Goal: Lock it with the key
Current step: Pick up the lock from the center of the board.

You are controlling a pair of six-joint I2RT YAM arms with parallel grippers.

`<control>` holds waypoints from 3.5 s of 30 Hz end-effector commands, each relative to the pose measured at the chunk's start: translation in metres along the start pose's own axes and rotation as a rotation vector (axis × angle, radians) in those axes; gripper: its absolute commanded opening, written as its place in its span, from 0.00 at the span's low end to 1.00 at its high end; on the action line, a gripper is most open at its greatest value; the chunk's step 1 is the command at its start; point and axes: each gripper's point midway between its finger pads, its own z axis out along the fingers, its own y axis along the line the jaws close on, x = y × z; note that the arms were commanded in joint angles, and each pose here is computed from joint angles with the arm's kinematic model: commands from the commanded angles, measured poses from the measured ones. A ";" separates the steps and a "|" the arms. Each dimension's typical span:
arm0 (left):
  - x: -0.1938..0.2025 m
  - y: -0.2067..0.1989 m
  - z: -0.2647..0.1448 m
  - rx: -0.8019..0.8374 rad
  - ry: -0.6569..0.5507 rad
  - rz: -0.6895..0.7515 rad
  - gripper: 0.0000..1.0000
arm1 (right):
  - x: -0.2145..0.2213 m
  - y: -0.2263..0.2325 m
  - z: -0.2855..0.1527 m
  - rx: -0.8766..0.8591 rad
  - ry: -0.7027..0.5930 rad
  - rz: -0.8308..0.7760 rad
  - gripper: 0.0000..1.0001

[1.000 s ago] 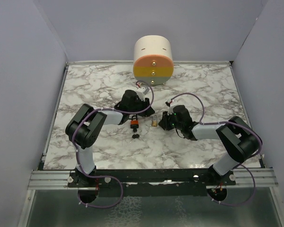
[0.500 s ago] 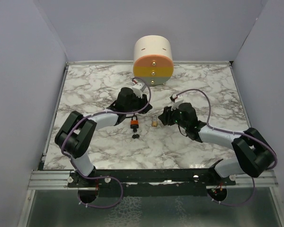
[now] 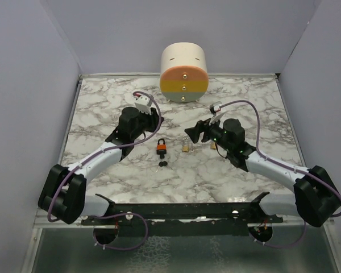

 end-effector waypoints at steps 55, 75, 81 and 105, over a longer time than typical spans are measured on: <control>0.023 0.126 -0.068 -0.396 -0.109 -0.300 0.36 | 0.160 0.070 0.105 0.388 0.494 -0.179 0.76; 0.023 0.127 -0.068 -0.394 -0.115 -0.316 0.36 | 0.190 0.061 0.086 0.415 0.611 -0.163 0.68; 0.022 0.127 -0.068 -0.391 -0.119 -0.321 0.36 | 0.203 0.056 0.078 0.438 0.658 -0.172 0.54; 0.007 0.126 -0.075 -0.396 -0.167 -0.311 0.36 | 0.079 0.102 0.086 0.126 0.244 -0.254 0.01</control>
